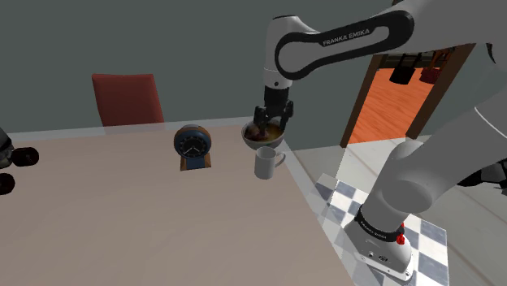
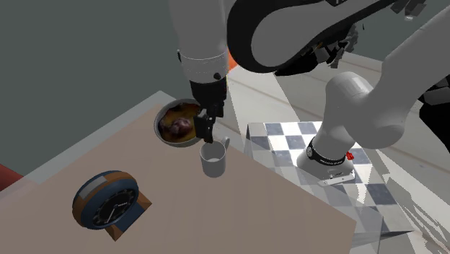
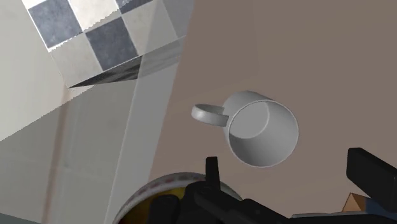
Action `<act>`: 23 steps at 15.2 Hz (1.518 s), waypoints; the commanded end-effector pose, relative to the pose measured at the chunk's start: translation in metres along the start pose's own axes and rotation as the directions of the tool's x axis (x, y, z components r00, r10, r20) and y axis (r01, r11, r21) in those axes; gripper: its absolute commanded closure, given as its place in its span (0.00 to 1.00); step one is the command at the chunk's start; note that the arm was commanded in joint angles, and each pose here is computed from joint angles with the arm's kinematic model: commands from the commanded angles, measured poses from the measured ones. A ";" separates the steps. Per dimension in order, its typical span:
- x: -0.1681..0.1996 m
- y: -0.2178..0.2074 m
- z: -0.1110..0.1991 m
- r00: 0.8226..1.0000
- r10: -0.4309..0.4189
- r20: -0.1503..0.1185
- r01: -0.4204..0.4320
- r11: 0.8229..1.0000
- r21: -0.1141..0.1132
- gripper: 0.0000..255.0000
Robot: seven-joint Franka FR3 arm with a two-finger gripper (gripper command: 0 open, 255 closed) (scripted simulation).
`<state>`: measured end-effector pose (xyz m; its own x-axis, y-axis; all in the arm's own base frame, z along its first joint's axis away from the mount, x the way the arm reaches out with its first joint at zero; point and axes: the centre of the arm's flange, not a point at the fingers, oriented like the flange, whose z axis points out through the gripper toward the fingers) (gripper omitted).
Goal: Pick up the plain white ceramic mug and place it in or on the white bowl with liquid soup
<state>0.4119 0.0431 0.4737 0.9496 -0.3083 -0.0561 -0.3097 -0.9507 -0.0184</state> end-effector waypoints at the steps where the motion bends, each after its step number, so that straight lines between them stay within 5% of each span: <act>1: 0.009 -0.014 0.021 0.999 0.029 0.030 -0.029 1.000 -0.009 0.00; 7: 0.035 -0.050 0.086 0.988 0.106 0.111 -0.102 0.994 -0.037 0.00; 15: 0.030 -0.049 0.126 0.988 0.106 0.111 -0.102 0.994 -0.037 0.00; 22: 0.030 -0.049 0.126 0.988 0.106 0.111 -0.102 0.994 -0.037 0.00; 23: 0.030 -0.049 0.126 0.988 0.106 0.111 -0.102 0.994 -0.037 1.00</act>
<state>0.4500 0.0850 0.3471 0.9002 -0.4015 -0.1684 -0.4034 -0.9147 0.0247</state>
